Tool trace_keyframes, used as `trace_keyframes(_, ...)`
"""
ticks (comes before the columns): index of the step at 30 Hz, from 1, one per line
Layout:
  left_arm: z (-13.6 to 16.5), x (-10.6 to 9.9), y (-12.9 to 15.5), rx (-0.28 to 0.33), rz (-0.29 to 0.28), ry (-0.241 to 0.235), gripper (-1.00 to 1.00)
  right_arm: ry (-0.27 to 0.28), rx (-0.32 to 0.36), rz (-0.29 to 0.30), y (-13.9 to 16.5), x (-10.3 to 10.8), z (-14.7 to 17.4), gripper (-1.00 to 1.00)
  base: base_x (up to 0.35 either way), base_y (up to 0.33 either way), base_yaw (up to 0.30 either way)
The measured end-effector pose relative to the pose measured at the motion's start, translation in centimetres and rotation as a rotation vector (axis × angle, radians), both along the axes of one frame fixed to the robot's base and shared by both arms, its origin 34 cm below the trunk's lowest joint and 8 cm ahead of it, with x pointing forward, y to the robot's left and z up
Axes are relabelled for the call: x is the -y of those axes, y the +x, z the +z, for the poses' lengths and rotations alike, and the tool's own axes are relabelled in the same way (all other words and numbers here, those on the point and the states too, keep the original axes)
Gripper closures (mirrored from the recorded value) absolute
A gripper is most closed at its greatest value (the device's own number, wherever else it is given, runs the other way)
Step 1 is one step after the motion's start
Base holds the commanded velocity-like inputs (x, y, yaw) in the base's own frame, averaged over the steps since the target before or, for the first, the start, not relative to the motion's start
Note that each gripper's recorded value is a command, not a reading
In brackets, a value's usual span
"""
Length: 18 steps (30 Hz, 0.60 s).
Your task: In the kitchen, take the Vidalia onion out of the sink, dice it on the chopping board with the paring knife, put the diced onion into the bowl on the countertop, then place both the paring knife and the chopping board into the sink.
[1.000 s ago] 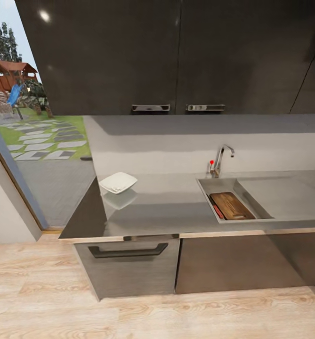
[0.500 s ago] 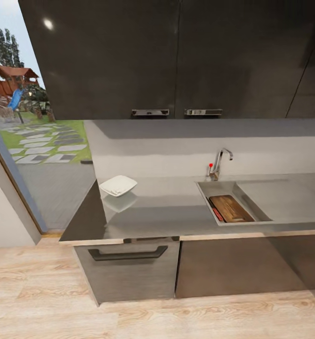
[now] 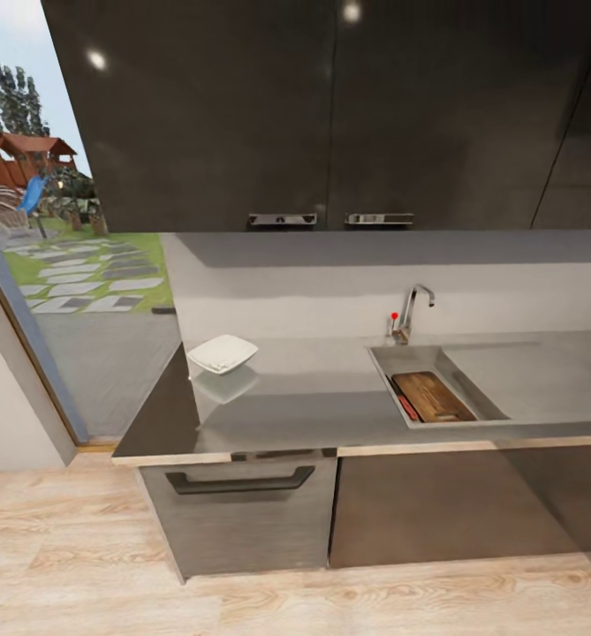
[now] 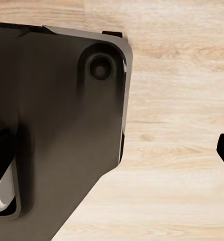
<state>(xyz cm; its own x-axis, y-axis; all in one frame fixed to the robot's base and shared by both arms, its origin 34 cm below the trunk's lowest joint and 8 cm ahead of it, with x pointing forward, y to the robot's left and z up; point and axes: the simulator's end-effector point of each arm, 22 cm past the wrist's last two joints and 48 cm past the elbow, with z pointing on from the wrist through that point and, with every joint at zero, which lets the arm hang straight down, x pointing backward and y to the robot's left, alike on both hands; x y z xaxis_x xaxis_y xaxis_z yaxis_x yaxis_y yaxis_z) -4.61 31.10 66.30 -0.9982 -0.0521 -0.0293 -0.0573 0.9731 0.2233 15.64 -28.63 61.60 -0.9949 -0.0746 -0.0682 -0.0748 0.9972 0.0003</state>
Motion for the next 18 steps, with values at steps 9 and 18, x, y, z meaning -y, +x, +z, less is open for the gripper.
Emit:
trace_keyframes(9,-0.1,0.0,0.2,0.007,0.000,0.000,-1.00,0.018,0.098,0.007,2.4,-1.3,0.2,-1.00,0.000,0.000,0.000)
trace_keyframes(18,-0.1,0.0,0.2,0.007,0.000,0.000,-1.00,0.039,0.216,0.013,5.1,-2.6,0.8,-1.00,0.000,0.000,0.000)
